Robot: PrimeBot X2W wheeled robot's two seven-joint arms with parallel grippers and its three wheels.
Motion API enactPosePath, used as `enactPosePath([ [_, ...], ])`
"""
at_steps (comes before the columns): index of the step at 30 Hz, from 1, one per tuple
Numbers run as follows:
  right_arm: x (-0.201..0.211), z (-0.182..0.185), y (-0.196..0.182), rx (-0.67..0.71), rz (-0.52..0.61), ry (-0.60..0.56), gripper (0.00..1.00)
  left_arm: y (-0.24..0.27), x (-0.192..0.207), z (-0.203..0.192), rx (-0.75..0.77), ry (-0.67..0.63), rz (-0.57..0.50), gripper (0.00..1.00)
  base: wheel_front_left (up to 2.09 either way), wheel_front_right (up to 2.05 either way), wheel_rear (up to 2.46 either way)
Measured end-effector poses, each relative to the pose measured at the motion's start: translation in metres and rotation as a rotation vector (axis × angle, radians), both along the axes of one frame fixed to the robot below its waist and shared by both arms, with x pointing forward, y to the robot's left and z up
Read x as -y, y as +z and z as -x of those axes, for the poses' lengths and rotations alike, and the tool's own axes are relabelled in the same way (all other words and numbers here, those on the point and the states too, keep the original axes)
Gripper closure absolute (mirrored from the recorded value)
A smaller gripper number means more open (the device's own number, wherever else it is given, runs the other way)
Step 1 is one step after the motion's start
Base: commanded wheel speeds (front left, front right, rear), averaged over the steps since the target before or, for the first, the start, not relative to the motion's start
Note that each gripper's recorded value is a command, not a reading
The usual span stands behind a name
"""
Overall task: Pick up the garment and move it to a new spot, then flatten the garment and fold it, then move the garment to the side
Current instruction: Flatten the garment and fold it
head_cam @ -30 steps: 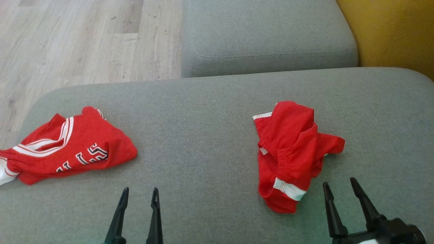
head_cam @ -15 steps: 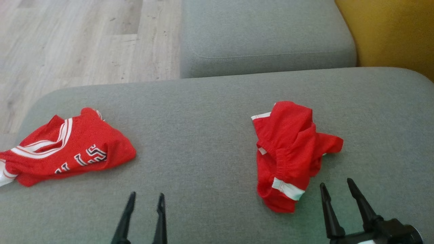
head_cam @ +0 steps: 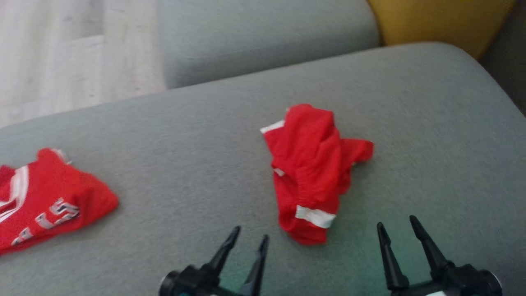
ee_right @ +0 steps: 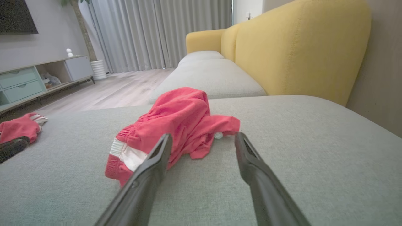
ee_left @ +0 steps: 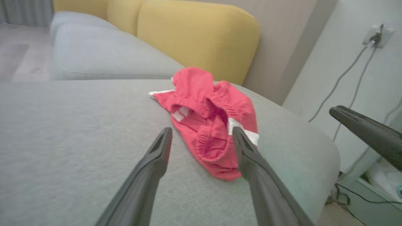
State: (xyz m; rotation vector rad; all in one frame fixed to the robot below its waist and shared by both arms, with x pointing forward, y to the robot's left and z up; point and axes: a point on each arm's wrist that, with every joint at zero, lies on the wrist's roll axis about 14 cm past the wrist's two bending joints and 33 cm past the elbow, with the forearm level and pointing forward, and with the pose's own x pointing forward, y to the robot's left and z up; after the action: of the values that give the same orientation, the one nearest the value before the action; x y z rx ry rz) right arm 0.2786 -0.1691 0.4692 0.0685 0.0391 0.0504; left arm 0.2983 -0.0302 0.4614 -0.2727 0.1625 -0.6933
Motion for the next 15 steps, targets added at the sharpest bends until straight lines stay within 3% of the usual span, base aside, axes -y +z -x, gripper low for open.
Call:
enactPosePath([
  [7,0.019,0.007,-0.006,-0.031,0.003,-0.082,0.0,-0.029,0.051,0.003,-0.092,-0.211,-0.039,0.0,0.0,0.0,0.0],
  [15,0.033,0.003,-0.008,-0.051,0.011,-0.137,0.0,-0.039,0.075,-0.017,-0.122,-0.273,-0.042,0.0,0.0,0.0,0.0],
])
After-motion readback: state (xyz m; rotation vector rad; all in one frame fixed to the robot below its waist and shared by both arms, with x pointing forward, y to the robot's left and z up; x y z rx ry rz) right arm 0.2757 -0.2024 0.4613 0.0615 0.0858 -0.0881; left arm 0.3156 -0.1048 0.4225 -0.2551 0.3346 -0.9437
